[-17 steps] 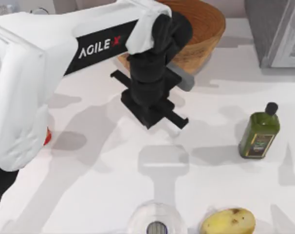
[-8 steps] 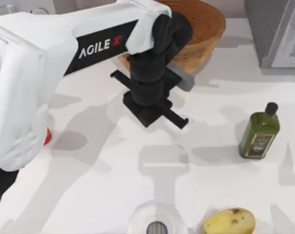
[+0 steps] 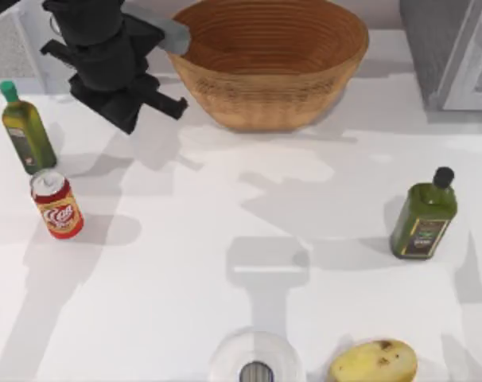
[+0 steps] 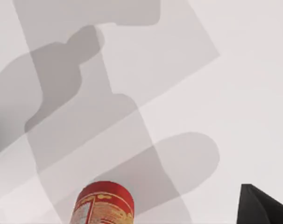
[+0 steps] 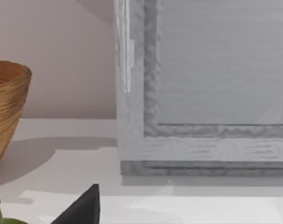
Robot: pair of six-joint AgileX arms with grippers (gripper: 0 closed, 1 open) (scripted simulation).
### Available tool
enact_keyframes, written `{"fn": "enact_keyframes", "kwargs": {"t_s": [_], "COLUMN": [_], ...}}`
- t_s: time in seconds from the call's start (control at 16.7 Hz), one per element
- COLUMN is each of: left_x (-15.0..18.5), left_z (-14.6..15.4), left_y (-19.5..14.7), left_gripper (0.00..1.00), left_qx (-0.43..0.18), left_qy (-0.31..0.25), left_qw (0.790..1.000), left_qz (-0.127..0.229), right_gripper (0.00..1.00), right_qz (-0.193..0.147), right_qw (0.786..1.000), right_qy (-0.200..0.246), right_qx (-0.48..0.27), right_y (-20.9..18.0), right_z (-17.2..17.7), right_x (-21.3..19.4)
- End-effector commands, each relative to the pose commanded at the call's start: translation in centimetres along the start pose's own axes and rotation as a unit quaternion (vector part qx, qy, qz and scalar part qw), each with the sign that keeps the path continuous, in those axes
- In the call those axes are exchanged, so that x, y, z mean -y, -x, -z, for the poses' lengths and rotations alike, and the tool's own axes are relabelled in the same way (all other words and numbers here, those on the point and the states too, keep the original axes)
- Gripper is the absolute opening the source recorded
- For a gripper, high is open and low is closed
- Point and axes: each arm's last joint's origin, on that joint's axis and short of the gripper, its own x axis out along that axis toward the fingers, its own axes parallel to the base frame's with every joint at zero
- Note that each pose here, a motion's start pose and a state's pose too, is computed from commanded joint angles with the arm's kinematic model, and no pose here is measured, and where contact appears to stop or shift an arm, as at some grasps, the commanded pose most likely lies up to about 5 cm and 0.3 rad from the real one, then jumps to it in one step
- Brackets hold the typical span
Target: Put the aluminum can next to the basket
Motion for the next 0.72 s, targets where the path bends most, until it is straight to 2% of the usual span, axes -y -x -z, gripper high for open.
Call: {"fn": "enact_keyframes", "kwargs": {"t_s": [0.18,0.36,0.54,0.72], "left_x": [-9.0,-15.7,-19.2,-20.2], "left_z": [6.4,12.9,17.6,19.3], "left_y": [2.2,0.5,-3.1,-5.1], "left_gripper": [0.00,0.00,0.00,0.00], "left_qx": [0.005,-0.012,-0.037,-0.050], "left_qy": [0.110,0.210,0.271,0.291], "left_qw": [0.994,0.977,0.962,0.955], "left_qz": [-0.018,-0.027,-0.021,-0.014], "right_gripper": [1.00,1.00,1.00,1.00], "right_qz": [0.000,0.000,0.000,0.000], "right_qw": [1.000,1.000,1.000,1.000], "right_qy": [0.000,0.000,0.000,0.000], "right_qx": [0.000,0.000,0.000,0.000], "right_y": [0.0,0.0,0.0,0.0], "right_z": [0.0,0.0,0.0,0.0], "right_x": [0.0,0.0,0.0,0.0]}}
